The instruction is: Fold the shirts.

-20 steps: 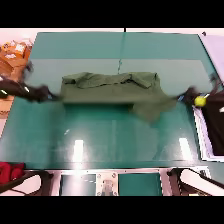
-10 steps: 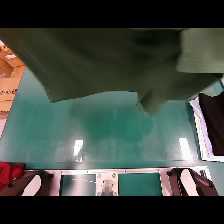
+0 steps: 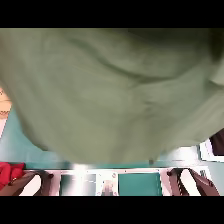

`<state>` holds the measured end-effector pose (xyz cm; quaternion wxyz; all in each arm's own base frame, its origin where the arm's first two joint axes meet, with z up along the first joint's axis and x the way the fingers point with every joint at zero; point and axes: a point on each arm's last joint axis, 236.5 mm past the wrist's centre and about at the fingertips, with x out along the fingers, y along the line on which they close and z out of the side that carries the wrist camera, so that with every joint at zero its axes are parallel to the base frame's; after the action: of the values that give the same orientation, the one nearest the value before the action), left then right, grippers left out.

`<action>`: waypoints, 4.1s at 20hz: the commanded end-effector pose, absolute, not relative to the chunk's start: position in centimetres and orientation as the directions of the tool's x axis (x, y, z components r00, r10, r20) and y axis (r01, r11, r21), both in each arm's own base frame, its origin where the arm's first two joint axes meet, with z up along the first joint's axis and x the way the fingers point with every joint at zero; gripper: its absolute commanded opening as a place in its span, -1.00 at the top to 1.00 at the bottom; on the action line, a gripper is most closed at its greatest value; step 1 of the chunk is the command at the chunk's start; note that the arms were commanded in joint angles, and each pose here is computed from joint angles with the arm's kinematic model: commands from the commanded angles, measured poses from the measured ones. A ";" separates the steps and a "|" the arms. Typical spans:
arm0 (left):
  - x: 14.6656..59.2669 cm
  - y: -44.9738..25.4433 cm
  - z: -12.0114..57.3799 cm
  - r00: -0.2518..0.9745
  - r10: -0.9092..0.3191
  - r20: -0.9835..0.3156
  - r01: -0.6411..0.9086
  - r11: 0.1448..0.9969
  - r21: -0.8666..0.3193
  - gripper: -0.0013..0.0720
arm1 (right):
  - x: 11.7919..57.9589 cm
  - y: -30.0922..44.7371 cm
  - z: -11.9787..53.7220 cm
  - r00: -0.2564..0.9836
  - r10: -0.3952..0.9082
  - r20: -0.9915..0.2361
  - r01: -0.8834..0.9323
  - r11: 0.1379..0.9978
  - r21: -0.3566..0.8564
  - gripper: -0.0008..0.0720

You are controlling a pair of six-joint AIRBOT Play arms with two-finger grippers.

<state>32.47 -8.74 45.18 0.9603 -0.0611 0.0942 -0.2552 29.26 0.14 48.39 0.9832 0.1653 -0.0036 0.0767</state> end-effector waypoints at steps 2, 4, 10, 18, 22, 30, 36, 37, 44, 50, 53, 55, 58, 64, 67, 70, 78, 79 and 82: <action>41.5 -9.9 30.6 0.675 -0.630 -0.384 0.503 0.774 -0.386 0.91 | 39.7 -1.9 32.4 0.917 0.271 -0.291 -0.093 0.857 0.506 0.92; 45.1 -11.5 22.5 0.580 -0.652 -0.488 0.472 0.757 -0.451 0.91 | 43.9 -2.2 23.1 0.853 0.310 -0.420 -0.015 0.818 0.574 0.92; 52.5 -13.4 4.1 0.457 -0.617 -0.641 0.289 0.784 -0.549 0.91 | 50.8 -4.1 1.6 0.667 0.349 -0.659 0.240 0.736 0.633 0.92; 53.7 -11.5 -2.9 0.421 -0.547 -0.724 0.193 0.833 -0.518 0.91 | 52.2 -5.6 -4.5 0.576 0.375 -0.726 0.290 0.737 0.610 0.92; 50.2 -11.0 -4.3 0.276 -0.562 -0.780 0.214 0.827 -0.520 0.91 | 48.0 -7.3 -4.3 0.460 0.380 -0.802 0.277 0.798 0.536 0.92; 49.1 -9.9 -6.3 0.223 -0.493 -0.841 0.209 0.867 -0.453 0.91 | 44.9 -7.3 -6.7 0.362 0.376 -0.853 0.319 0.810 0.492 0.92; 48.3 -10.6 -8.6 0.168 -0.447 -0.879 0.145 0.893 -0.426 0.91 | 44.5 -6.8 -7.2 0.348 0.384 -0.855 0.320 0.809 0.493 0.92; 48.2 -10.5 -8.5 0.164 -0.445 -0.880 0.130 0.895 -0.428 0.90 | 44.5 -6.7 -7.1 0.345 0.387 -0.855 0.318 0.809 0.495 0.79; 47.2 -8.6 -1.5 0.071 -0.476 -0.877 0.089 0.878 -0.470 -0.44 | 42.4 -9.3 -2.7 0.299 0.431 -0.851 0.402 0.752 0.522 0.87; 44.9 -6.7 2.5 -0.003 -0.469 -0.883 0.045 0.882 -0.469 0.91 | 34.8 -8.2 -0.7 0.233 0.394 -0.889 0.480 0.749 0.457 0.92; 42.3 -7.3 3.9 -0.039 -0.387 -0.921 0.078 0.918 -0.389 0.92 | 27.4 -7.9 -1.3 0.127 0.284 -0.950 0.587 0.751 0.303 0.92; 40.2 -8.1 5.0 -0.016 -0.323 -0.946 0.123 0.938 -0.323 0.92 | 22.0 -6.8 -2.3 0.034 0.249 -0.968 0.644 0.735 0.211 0.89; 36.0 -9.6 5.6 0.060 -0.300 -0.952 0.164 0.944 -0.287 0.92 | 16.3 -3.3 -5.2 -0.071 0.313 -0.947 0.669 0.719 0.187 -0.42; 27.2 -9.5 1.7 0.178 -0.322 -0.930 -0.012 0.944 -0.330 0.90 | 14.7 -0.9 -11.2 -0.035 0.356 -0.934 0.727 0.651 0.221 -0.03; 24.3 -10.6 -1.4 0.135 -0.377 -0.916 -0.088 0.917 -0.390 -0.77 | 15.1 -0.1 -12.2 -0.034 0.391 -0.920 0.726 0.642 0.246 0.01; 22.9 -12.1 -4.6 0.122 -0.444 -0.888 -0.194 0.867 -0.460 -1.00 | 17.0 1.0 -12.7 0.014 0.409 -0.912 0.693 0.654 0.304 0.01; 22.5 -13.9 -9.3 0.227 -0.503 -0.834 -0.350 0.756 -0.552 -1.00 | 18.2 1.5 -13.1 0.038 0.401 -0.915 0.673 0.667 0.320 0.01; 23.4 -14.5 -9.4 0.275 -0.501 -0.821 -0.349 0.743 -0.571 -0.99 | 18.2 1.5 -13.1 0.038 0.401 -0.915 0.673 0.667 0.320 0.01; 25.8 -15.8 -10.4 0.373 -0.465 -0.803 -0.336 0.739 -0.584 -0.98 | 18.2 1.5 -13.1 0.038 0.401 -0.915 0.673 0.667 0.320 0.01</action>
<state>23.23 -15.64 -9.30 0.7105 -0.3444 0.6099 -0.0678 15.59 3.43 -12.04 0.5532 0.3993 0.7259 -0.0875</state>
